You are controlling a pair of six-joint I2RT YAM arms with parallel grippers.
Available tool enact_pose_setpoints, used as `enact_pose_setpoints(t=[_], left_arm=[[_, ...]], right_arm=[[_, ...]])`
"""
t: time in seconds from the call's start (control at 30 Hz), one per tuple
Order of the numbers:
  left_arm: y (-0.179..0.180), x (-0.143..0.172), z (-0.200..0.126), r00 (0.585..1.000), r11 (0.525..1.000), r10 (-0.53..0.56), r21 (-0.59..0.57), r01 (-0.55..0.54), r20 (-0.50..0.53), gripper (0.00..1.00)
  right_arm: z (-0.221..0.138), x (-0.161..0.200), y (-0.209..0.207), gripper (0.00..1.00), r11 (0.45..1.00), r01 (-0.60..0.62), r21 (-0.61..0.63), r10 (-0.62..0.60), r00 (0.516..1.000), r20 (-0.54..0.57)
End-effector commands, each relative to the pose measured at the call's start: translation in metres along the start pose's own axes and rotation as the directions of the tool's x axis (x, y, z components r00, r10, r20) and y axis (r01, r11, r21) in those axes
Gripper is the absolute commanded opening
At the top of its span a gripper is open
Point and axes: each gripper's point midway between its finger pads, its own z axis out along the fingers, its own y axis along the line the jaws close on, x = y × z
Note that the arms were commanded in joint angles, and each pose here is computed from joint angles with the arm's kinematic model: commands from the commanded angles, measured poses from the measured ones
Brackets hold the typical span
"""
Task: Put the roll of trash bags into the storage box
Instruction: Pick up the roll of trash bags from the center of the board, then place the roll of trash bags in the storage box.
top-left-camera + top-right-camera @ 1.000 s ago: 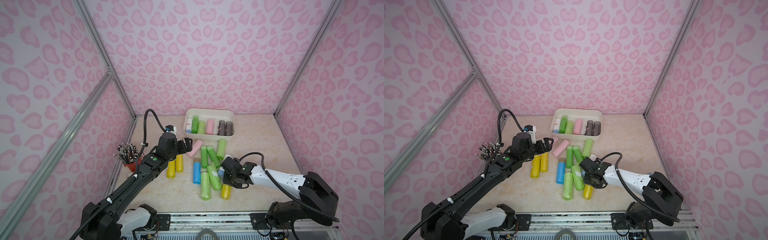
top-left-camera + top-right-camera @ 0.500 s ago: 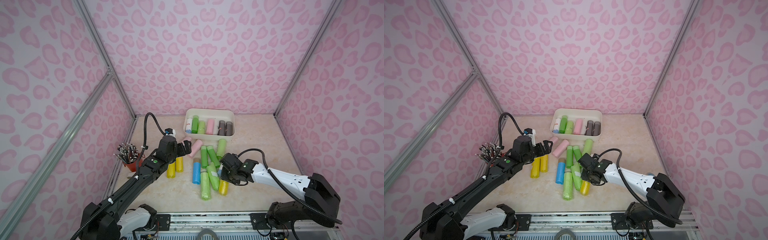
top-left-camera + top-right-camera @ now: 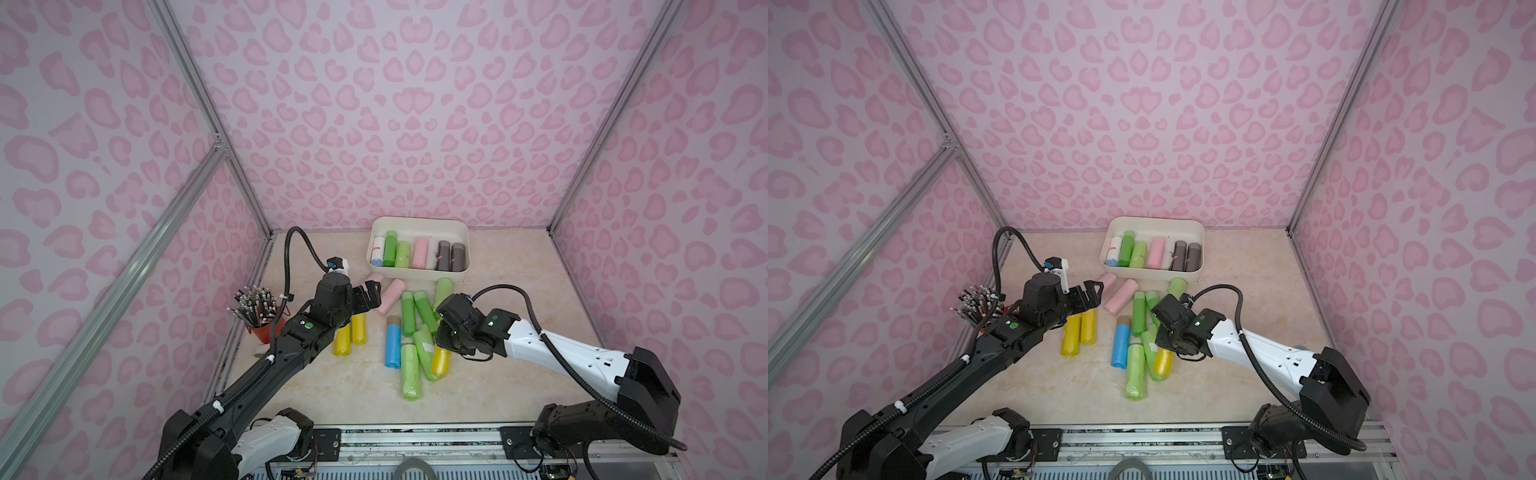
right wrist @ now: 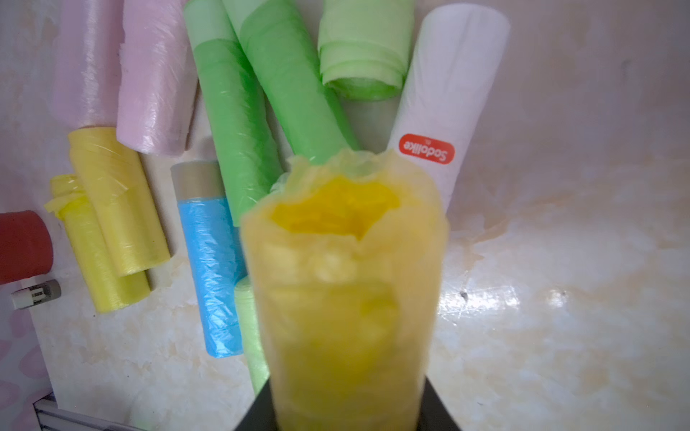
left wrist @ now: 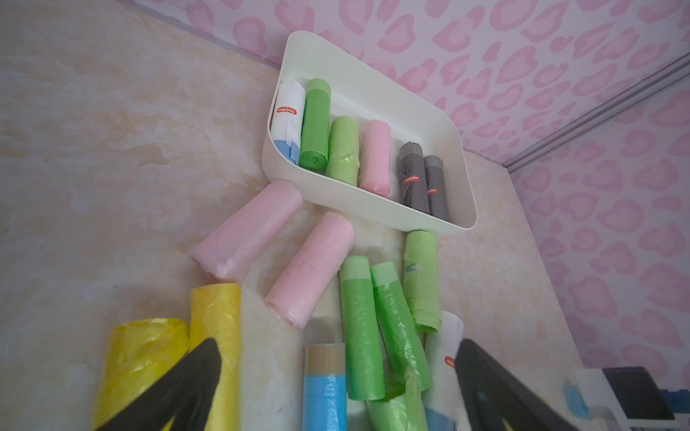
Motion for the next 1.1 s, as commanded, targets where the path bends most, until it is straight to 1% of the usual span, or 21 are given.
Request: enact_pose_setpoints(t=[0.0,0.23,0.4,0.6,0.67,0.77,0.9,1.07], left_arm=[[0.000,-0.007,-0.003,0.999,1.000,0.001,0.000,-0.001,0.032,1.00],[0.006,-0.006,-0.009,1.000,1.000,0.006,-0.017,-0.005,0.029,1.00],[0.010,-0.009,-0.017,0.999,1.000,0.001,-0.028,0.001,0.050,1.00],[0.016,-0.009,-0.024,0.998,0.999,-0.011,-0.040,0.013,0.061,1.00],[0.017,-0.008,-0.024,0.998,0.999,-0.018,-0.045,0.020,0.060,1.00],[0.018,-0.006,-0.024,0.998,0.999,-0.023,-0.046,0.025,0.053,1.00],[0.020,-0.008,-0.023,0.998,0.998,-0.024,-0.056,0.028,0.058,1.00],[0.020,-0.013,-0.023,0.998,0.998,-0.020,-0.066,0.024,0.061,1.00]], right_arm=[[0.001,-0.007,0.005,0.38,0.999,0.032,0.006,-0.032,0.999,0.015],[0.004,-0.029,0.028,0.36,0.997,0.072,-0.014,-0.071,0.997,0.033],[0.010,-0.039,0.036,0.36,0.996,0.090,-0.020,-0.090,0.996,0.025],[0.017,-0.061,0.044,0.35,0.994,0.109,-0.026,-0.108,0.994,0.030],[0.021,-0.069,0.047,0.32,0.993,0.115,-0.033,-0.115,0.993,0.025],[0.026,-0.080,0.050,0.32,0.990,0.134,-0.037,-0.134,0.991,0.017],[0.035,-0.099,0.051,0.24,0.988,0.151,-0.034,-0.150,0.989,0.012],[0.038,-0.135,0.055,0.21,0.986,0.164,-0.034,-0.163,0.986,0.036]])
